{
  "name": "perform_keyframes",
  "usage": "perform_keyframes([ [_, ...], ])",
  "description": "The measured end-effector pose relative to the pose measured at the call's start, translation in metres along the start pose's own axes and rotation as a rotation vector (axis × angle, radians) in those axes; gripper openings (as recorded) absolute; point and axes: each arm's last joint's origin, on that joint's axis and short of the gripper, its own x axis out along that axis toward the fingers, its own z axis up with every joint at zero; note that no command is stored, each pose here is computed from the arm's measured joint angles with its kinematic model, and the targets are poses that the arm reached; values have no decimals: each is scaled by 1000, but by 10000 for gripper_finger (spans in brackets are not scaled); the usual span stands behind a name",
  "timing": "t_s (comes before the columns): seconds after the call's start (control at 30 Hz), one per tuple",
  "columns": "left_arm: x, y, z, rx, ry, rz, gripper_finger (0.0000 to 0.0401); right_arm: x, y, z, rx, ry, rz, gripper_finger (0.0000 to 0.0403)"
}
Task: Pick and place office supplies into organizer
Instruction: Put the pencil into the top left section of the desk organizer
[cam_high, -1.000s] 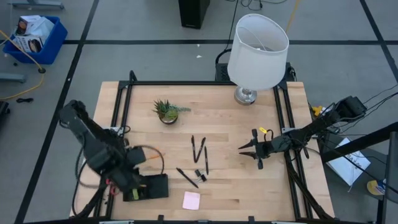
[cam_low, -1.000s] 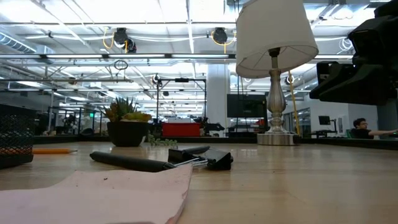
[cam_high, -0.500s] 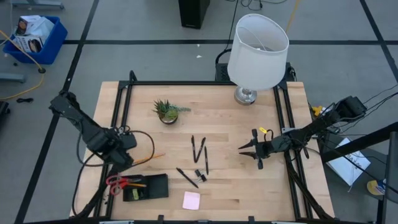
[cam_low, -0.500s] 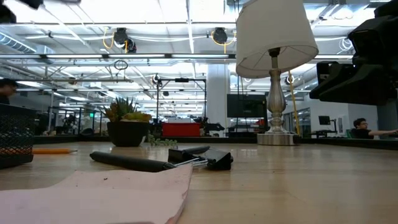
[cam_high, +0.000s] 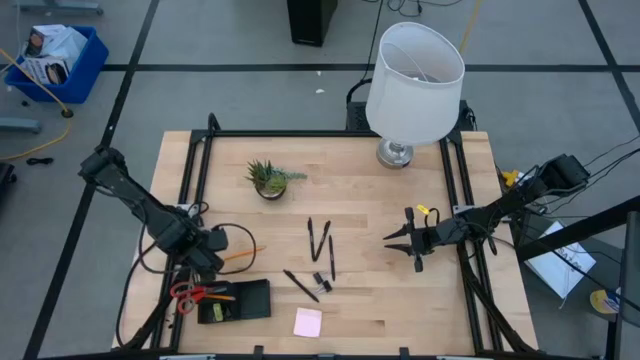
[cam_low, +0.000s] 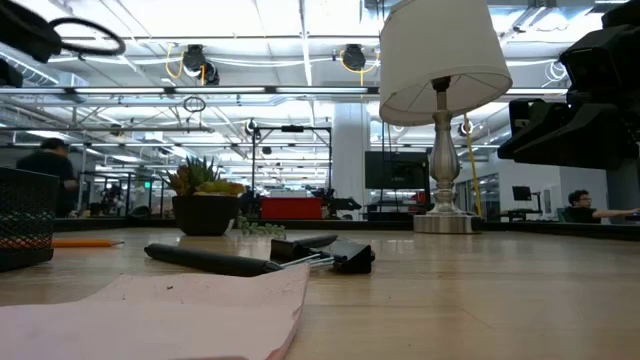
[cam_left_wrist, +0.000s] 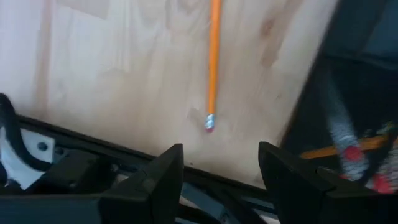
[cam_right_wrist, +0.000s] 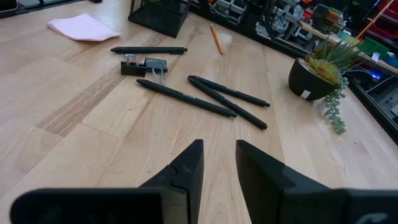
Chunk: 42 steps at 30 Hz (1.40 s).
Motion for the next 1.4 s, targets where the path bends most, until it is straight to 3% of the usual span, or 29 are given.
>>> perform_keyframes([
  [0.2, 11, 3, -4, -6, 6, -23, 214, 0, 0, 0, 0, 0, 0, 89],
  [0.37, 23, -5, -5, 7, -42, -202, 214, 0, 0, 0, 0, 0, 0, 89],
  [0.47, 29, -8, -6, 26, -56, -238, 214, 0, 0, 0, 0, 0, 0, 89],
  [1.03, 73, 14, -23, 18, 8, -160, 214, 0, 0, 0, 0, 0, 0, 89],
  [1.4, 72, 15, -24, 5, 28, -174, 214, 0, 0, 0, 0, 0, 0, 89],
])
